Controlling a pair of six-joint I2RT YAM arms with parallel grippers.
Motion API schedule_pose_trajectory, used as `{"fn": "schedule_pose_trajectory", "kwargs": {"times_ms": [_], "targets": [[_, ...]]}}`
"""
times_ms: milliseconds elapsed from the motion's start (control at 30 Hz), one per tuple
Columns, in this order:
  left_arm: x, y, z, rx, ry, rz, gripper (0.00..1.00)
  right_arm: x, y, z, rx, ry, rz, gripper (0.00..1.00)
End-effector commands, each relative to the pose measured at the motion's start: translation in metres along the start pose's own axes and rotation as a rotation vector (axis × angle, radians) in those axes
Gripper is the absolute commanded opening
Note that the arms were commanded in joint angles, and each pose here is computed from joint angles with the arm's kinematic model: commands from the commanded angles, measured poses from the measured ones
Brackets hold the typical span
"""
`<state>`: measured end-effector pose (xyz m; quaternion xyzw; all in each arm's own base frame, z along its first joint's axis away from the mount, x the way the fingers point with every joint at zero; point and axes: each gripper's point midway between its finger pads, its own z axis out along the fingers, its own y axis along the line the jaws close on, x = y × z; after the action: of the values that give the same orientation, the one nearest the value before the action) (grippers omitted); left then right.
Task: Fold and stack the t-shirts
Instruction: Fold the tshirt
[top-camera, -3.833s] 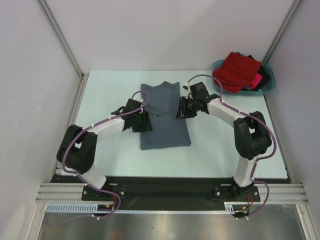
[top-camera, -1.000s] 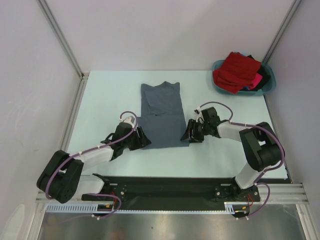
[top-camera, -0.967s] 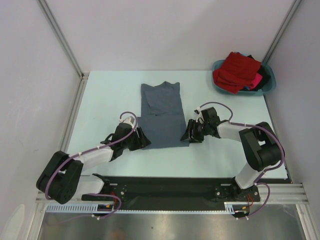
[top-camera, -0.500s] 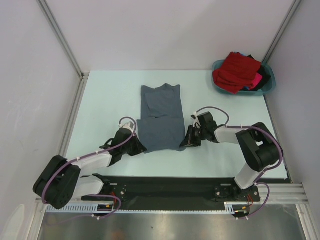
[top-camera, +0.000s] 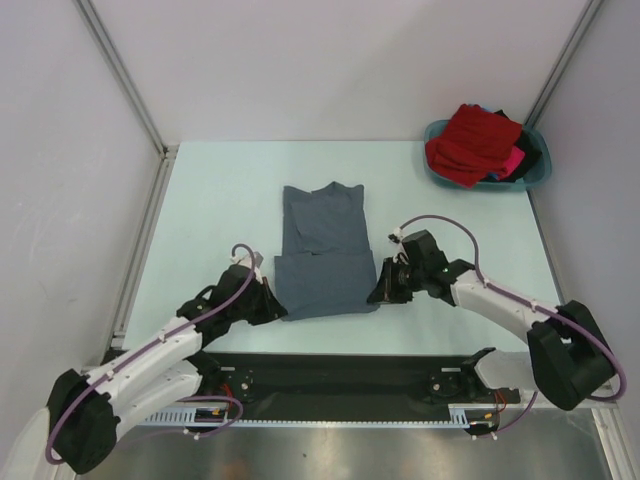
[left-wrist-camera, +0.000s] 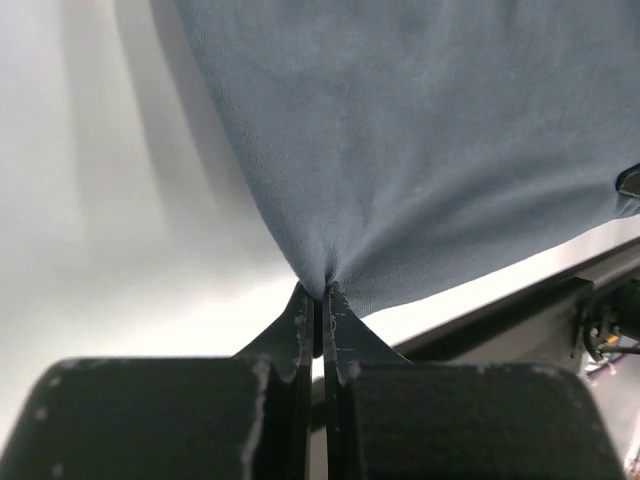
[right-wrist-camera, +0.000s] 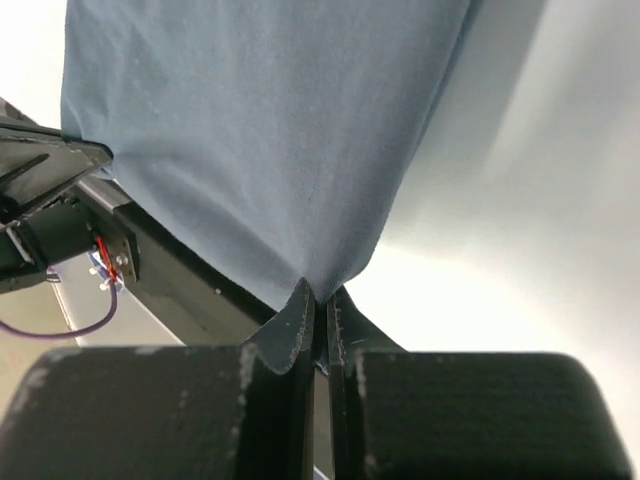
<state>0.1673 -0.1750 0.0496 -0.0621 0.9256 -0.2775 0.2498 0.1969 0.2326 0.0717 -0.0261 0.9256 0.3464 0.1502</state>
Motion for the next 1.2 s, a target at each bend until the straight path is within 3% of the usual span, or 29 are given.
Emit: {"fn": "schedule_pose_trajectory", "kwargs": {"times_ms": [0, 367, 533, 1167], "targets": [[-0.002, -0.005, -0.02, -0.025, 0.017, -0.005, 0.0, 0.008, -0.004, -0.016, 0.052, -0.003, -0.004, 0.0], [-0.053, -0.049, -0.042, -0.004, -0.055, 0.06, 0.0, -0.036, 0.025, -0.03, 0.054, -0.082, -0.118, 0.0], [-0.089, -0.065, -0.044, -0.054, -0.108, 0.121, 0.01, -0.078, 0.046, -0.029, 0.032, -0.129, -0.174, 0.01], [-0.23, -0.062, 0.036, -0.188, -0.183, 0.149, 0.0, -0.217, 0.028, 0.017, -0.025, -0.143, -0.163, 0.04]]}}
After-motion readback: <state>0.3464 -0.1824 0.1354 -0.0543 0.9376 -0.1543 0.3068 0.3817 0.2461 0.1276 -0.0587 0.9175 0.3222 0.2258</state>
